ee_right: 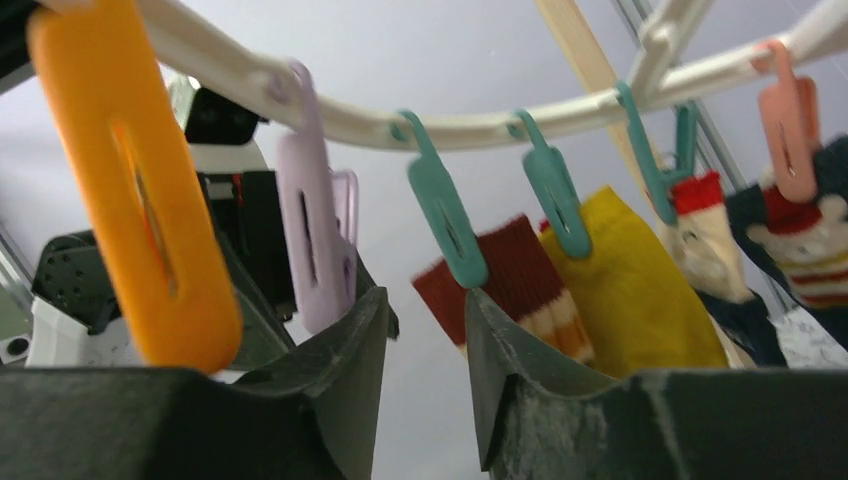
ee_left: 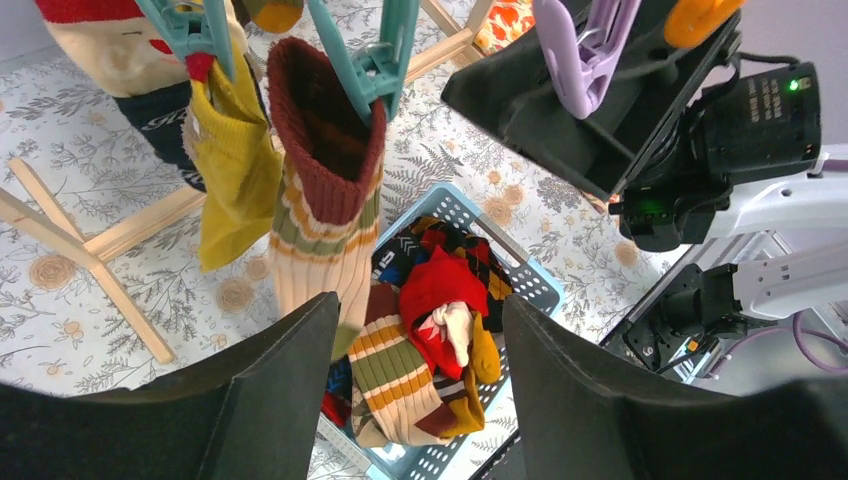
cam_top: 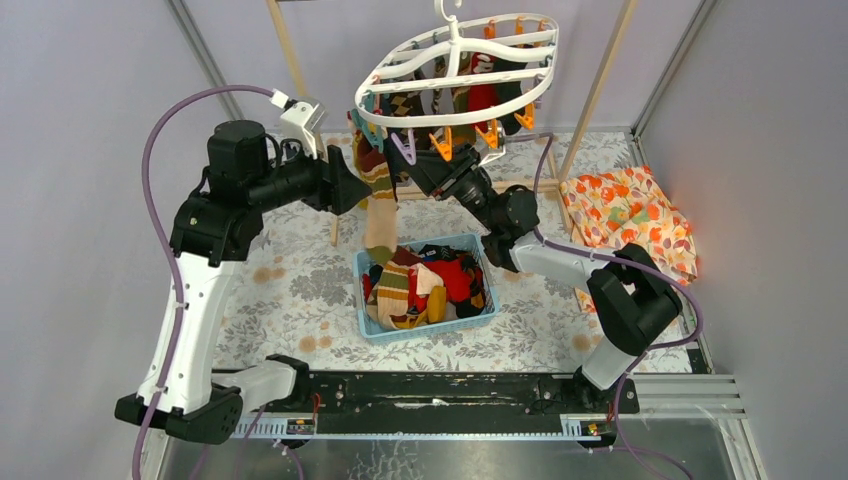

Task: Clip the socks to the hanger

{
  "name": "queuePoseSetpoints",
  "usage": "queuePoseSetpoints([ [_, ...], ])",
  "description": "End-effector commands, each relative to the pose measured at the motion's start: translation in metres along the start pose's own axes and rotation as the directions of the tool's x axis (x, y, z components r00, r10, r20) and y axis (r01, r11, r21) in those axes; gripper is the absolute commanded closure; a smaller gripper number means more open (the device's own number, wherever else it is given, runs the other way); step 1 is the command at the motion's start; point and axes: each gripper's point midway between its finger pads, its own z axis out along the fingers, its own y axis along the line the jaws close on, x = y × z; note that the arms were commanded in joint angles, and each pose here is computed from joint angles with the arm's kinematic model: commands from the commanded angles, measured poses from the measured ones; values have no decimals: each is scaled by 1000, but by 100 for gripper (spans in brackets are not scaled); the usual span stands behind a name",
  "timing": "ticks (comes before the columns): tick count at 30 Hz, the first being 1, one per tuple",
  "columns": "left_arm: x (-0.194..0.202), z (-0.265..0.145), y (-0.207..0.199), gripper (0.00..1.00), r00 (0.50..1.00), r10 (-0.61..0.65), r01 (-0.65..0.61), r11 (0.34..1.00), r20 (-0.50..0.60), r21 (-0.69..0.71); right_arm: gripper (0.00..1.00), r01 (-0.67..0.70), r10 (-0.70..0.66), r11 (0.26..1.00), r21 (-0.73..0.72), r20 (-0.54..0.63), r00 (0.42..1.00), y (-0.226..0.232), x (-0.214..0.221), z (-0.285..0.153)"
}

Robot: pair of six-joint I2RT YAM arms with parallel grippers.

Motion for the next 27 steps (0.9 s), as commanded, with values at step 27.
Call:
queuePoseSetpoints([
  [27,-24,33,23,42,997,3,0,999,81,-34,20,2,7,956,-295,28,1000,59,-53,-11],
])
